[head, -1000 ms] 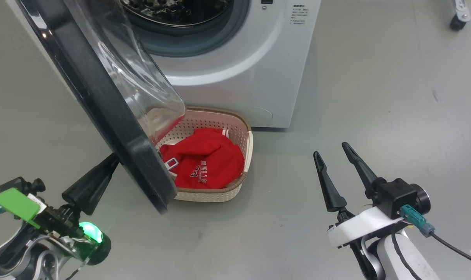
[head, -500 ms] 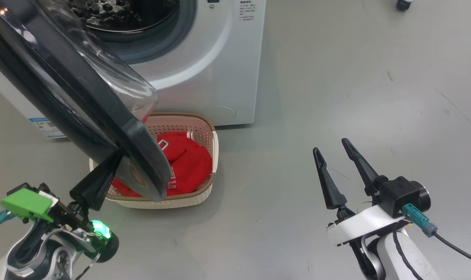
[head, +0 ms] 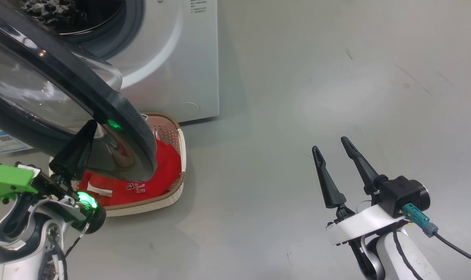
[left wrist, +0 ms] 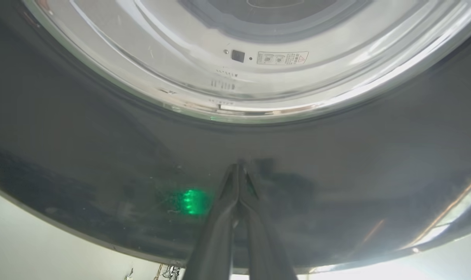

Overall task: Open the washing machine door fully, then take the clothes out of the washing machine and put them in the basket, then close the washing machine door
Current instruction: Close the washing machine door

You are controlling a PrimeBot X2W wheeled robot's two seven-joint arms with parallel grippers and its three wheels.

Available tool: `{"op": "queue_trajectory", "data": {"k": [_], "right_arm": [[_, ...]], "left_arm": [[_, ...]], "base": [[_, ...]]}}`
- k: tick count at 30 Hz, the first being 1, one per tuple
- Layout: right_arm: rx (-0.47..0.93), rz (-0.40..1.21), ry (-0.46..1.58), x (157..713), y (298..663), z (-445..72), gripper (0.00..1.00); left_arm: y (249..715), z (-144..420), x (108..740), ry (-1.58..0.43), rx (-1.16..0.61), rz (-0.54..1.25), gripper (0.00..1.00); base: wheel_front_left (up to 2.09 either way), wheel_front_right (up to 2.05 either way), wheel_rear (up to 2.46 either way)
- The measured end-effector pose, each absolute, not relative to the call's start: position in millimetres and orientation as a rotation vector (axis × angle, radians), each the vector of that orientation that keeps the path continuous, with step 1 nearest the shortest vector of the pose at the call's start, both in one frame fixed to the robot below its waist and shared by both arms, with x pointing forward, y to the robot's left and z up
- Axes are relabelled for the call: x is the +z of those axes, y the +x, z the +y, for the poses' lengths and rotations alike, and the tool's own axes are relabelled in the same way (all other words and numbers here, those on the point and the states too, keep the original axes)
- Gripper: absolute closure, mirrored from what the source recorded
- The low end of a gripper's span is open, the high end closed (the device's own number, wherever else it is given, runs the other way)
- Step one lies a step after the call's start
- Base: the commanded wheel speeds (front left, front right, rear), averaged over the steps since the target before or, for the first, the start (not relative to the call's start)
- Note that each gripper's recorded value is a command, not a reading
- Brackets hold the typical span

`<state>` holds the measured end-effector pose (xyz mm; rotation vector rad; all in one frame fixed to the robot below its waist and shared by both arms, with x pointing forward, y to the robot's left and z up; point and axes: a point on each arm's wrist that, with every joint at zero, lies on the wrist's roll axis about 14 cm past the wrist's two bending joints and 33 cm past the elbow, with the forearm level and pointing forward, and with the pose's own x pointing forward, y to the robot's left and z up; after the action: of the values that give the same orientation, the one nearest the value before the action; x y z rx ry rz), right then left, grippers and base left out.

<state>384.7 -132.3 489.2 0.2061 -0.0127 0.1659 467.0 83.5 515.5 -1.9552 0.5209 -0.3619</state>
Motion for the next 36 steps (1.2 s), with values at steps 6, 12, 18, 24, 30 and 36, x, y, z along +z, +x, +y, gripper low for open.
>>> {"op": "queue_trajectory", "data": {"k": [6,12,18,24,30,36], "right_arm": [[0.107,-0.004,0.203,486,379,-149,0.0],[0.062,0.007,0.199,482,375,-162,0.0],[0.048,0.012,0.201,480,374,-164,0.0],[0.052,0.011,0.203,480,376,-163,0.0],[0.067,-0.005,0.21,485,380,-158,0.0],[0.077,-0.029,0.214,492,384,-156,0.0]], "left_arm": [[485,66,519,-1.98,-0.377,0.516,1.0],[495,43,523,-1.979,-0.419,0.55,1.0],[503,34,524,-1.988,-0.418,0.546,1.0],[507,32,521,-1.978,-0.408,0.539,1.0],[500,30,516,-1.907,-0.424,0.55,1.0],[487,36,515,-1.855,-0.447,0.535,1.0]], "base": [[0.0,0.0,0.0],[0.0,0.0,0.0],[0.0,0.0,0.0],[0.0,0.0,0.0],[0.0,0.0,0.0],[0.0,0.0,0.0]]}}
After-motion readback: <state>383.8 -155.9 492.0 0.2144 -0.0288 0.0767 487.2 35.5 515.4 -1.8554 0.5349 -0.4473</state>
